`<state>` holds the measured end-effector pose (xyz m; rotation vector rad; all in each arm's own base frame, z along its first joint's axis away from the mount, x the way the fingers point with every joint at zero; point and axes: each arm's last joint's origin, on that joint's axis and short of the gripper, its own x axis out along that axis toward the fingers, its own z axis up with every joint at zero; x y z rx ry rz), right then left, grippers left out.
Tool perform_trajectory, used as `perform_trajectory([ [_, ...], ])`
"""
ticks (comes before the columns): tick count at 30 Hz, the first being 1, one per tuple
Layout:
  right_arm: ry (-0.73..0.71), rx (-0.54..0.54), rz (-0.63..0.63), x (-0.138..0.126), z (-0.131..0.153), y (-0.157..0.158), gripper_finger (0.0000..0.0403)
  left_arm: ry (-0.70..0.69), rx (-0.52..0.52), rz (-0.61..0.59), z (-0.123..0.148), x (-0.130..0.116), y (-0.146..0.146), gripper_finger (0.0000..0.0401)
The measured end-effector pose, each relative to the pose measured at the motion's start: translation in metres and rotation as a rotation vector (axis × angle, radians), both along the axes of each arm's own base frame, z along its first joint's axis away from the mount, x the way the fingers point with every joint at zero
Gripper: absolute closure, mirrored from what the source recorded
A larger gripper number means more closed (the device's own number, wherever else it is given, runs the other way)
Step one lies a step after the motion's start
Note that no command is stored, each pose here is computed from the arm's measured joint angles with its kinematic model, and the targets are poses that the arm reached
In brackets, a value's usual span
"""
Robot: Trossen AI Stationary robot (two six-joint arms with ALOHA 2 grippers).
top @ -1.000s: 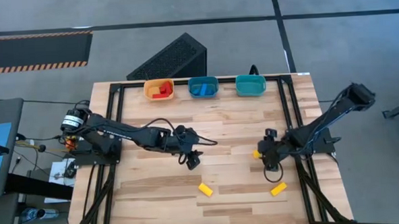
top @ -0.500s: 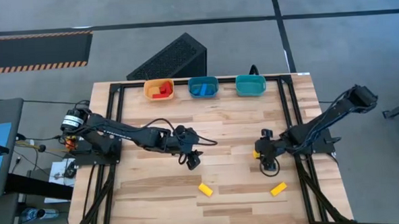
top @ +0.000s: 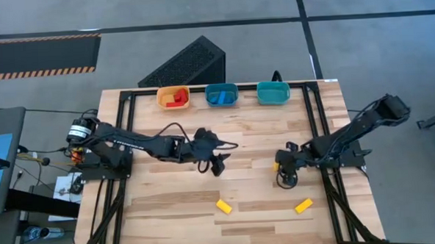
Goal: Sort & place blocks by color
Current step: Put the top right yellow block into the light green container
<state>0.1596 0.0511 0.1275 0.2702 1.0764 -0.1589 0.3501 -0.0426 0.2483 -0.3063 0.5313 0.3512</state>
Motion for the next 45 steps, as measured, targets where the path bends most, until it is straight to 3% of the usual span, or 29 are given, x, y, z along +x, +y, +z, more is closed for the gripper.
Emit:
perform_trajectory([
  [3, -0.095, 0.025, -0.032, 0.012, 0.015, 0.000, 0.0277, -0.086, 0.050, -0.026, 0.008, 0.006, 0.003, 0.0173],
  [9, -0.343, 0.113, -0.101, 0.034, 0.060, -0.005, 0.0269, -0.248, 0.334, -0.254, 0.030, 0.014, -0.005, 0.0173],
  [11, -0.454, 0.143, -0.120, 0.039, 0.081, -0.008, 0.0268, -0.308, 0.380, -0.280, 0.036, 0.016, -0.008, 0.0172],
  [27, -0.980, 0.418, -0.129, 0.047, 0.145, -0.046, 0.0267, -0.429, 0.432, -0.163, 0.049, 0.018, -0.005, 0.0116],
  [35, -1.019, 0.487, -0.178, 0.053, 0.146, -0.049, 0.0267, -0.403, 0.555, -0.126, 0.051, 0.017, -0.008, 0.0108],
  [45, -1.076, 0.553, -0.201, 0.069, 0.142, -0.050, 0.0266, -0.379, 0.562, -0.190, 0.048, 0.020, 0.007, 0.0108],
])
